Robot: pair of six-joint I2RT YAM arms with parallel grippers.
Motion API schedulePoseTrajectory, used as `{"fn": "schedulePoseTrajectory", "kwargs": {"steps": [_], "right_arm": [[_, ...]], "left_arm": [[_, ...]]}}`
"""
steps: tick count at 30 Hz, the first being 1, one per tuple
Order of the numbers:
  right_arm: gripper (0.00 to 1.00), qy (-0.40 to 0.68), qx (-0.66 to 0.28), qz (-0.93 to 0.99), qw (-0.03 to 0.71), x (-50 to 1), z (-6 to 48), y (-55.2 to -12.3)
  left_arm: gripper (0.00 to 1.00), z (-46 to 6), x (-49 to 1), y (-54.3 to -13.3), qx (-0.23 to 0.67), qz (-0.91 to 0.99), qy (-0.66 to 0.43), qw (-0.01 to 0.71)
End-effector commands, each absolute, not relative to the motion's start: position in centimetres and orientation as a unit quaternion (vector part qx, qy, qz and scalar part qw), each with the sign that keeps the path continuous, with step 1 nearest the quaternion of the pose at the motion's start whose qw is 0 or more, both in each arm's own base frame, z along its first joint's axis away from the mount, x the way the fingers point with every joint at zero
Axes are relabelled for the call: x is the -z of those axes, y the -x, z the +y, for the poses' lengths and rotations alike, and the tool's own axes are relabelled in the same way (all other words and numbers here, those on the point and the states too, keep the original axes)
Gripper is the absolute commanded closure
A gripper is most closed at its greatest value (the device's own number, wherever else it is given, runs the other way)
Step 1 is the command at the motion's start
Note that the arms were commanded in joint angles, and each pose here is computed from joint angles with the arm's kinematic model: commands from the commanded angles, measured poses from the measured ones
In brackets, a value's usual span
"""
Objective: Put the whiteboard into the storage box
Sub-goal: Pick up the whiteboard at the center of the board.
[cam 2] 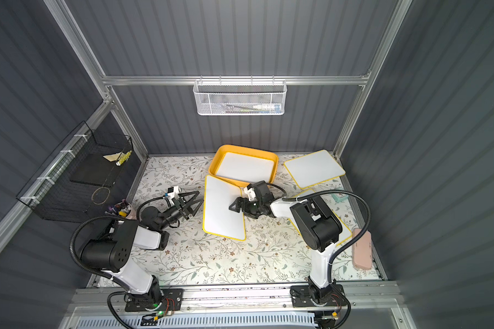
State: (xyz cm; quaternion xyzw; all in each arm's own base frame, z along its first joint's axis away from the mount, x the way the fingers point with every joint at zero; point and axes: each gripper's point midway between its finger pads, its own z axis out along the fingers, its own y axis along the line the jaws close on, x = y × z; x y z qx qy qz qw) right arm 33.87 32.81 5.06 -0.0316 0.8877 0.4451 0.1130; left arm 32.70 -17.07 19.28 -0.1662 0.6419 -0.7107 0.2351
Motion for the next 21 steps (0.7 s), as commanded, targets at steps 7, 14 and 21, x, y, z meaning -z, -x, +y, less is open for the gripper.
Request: {"fn": "schedulePoseTrajectory", "kwargs": {"steps": [7,14,21], "right_arm": [[0.08,0.121,-0.536,0.835,-0.026,-6.2,39.0,-25.7],[0.08,0.122,-0.540,0.833,-0.023,-6.4,39.3,-26.0],[0.07,0.121,-0.534,0.837,-0.023,-6.0,39.1,-26.0]], "left_arm": [[0.31,-20.6,-13.0,-28.1,0.662,0.729,0.164,0.064],[0.30,-20.4,-12.9,-27.8,0.635,0.754,0.157,0.066],[0.29,-20.1,-13.1,-27.4,0.597,0.787,0.142,0.072]]}}
